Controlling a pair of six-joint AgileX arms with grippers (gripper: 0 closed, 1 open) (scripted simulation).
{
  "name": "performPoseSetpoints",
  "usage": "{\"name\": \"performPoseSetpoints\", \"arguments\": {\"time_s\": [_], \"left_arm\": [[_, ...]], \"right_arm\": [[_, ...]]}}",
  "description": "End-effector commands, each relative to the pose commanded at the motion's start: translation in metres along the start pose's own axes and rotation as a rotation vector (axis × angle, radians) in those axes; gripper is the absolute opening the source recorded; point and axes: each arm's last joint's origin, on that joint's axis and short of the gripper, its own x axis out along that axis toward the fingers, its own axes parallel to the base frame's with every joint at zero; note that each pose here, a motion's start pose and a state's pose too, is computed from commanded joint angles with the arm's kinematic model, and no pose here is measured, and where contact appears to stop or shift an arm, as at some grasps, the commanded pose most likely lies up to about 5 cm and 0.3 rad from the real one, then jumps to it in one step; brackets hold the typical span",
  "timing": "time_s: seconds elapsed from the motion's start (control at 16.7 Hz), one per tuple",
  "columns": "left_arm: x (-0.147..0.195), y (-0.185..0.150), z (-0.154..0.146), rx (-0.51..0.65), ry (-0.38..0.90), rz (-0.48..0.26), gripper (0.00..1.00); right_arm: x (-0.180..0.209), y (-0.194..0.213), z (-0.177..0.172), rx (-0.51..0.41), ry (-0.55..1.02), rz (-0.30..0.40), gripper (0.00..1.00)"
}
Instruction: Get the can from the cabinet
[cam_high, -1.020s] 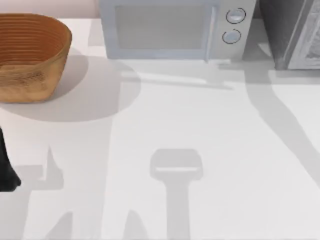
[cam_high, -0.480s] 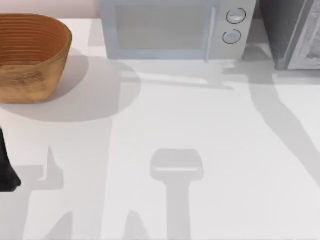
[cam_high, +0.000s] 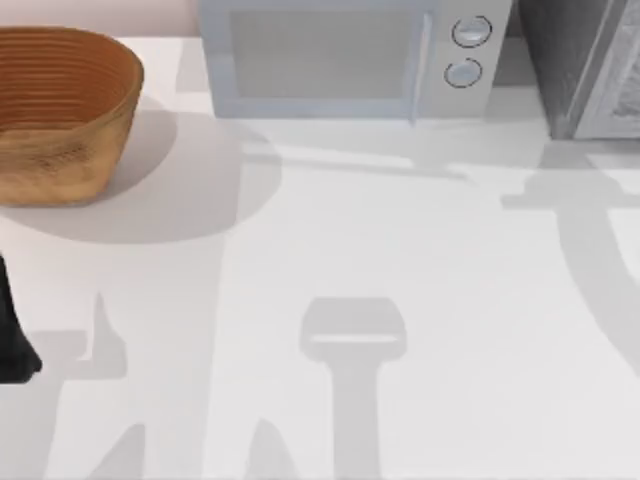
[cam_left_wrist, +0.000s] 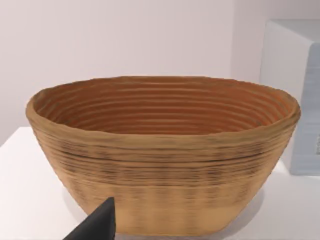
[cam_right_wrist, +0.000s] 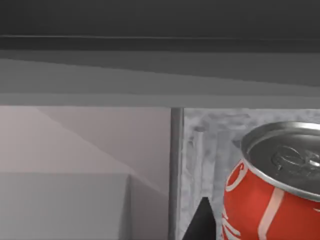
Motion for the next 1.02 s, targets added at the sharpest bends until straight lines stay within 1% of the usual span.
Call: {"name": "performPoseSetpoints", "arguments": {"time_s": [0.12, 0.42, 0.6, 0.78, 0.9, 1.02], "left_arm": [[0.000, 0.000, 0.000, 0.000, 0.000, 0.000, 1.00], [0.000, 0.000, 0.000, 0.000, 0.000, 0.000, 1.00], [0.000, 0.000, 0.000, 0.000, 0.000, 0.000, 1.00], [0.000, 0.000, 0.000, 0.000, 0.000, 0.000, 1.00], [0.000, 0.000, 0.000, 0.000, 0.000, 0.000, 1.00], [0.000, 0.000, 0.000, 0.000, 0.000, 0.000, 1.00]], "right_arm": [[-0.013, -0.013, -0.046, -0.007, 0.029, -0.001, 0.00], [-0.041, -0.035, -0.176, -0.006, 0.078, 0.001, 0.00], [-0.052, -0.042, -0.239, 0.004, 0.059, 0.004, 0.00], [-0.055, -0.046, -0.278, 0.010, 0.014, 0.007, 0.00], [-0.055, -0.048, -0.291, 0.011, -0.008, 0.009, 0.00], [-0.055, -0.048, -0.295, 0.011, -0.014, 0.009, 0.00]]}}
